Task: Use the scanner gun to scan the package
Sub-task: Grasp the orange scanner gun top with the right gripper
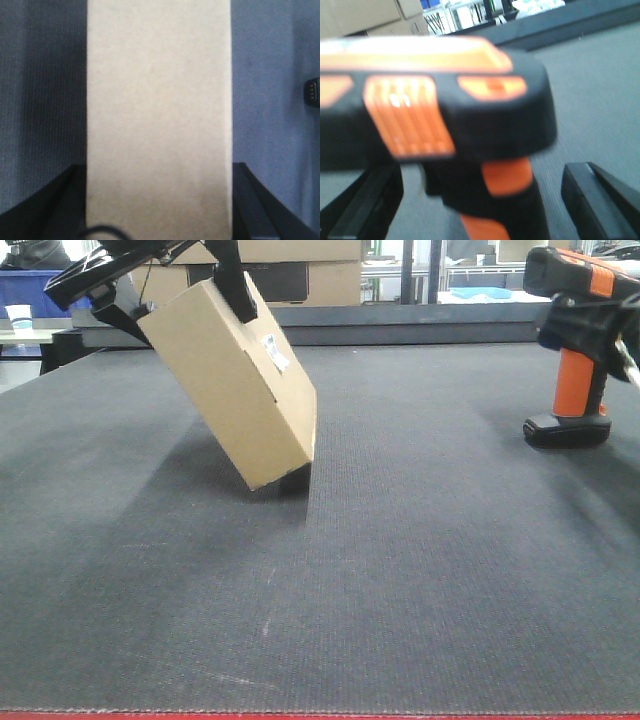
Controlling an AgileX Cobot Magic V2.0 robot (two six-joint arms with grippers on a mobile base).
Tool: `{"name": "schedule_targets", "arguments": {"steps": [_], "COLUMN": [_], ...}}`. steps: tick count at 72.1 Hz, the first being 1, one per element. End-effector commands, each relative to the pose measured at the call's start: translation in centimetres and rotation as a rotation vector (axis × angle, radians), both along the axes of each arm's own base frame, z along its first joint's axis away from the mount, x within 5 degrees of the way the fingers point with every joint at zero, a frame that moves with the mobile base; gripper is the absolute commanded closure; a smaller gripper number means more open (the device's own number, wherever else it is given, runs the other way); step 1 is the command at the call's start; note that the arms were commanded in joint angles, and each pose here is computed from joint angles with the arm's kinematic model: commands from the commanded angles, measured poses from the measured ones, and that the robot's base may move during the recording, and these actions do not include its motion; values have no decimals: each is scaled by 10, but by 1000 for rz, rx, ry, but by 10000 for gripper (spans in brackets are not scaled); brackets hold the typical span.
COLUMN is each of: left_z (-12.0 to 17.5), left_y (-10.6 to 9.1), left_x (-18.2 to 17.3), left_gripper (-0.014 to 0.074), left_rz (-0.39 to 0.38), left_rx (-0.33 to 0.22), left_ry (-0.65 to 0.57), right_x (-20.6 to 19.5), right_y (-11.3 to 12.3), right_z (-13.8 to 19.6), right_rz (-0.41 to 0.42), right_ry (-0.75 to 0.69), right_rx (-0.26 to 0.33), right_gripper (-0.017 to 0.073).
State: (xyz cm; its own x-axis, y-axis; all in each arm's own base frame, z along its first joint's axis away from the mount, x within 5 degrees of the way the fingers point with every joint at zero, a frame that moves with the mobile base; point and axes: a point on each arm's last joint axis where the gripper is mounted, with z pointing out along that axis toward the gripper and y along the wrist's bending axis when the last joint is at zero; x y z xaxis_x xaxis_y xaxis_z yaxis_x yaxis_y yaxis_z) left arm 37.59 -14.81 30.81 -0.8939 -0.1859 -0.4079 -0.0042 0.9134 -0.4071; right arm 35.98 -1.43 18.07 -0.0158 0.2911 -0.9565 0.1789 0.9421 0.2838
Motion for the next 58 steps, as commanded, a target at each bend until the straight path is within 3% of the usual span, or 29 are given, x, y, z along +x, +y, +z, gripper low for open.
{"name": "schedule_targets", "arguments": {"steps": [1, 58], "left_z": [6, 6], "left_y": [-1, -1], "left_x": [-3, -4], "left_gripper": [704, 704], "left_rz": [0, -4], "left_rx": [-15, -11], "left_ry": [-15, -1], "right_x": [5, 13], "right_y": [-2, -5], "right_z": [8, 4], "right_rz": [1, -19], "right_ry": [-32, -29], "right_rx": [-33, -27], "right_gripper": [8, 8]}}
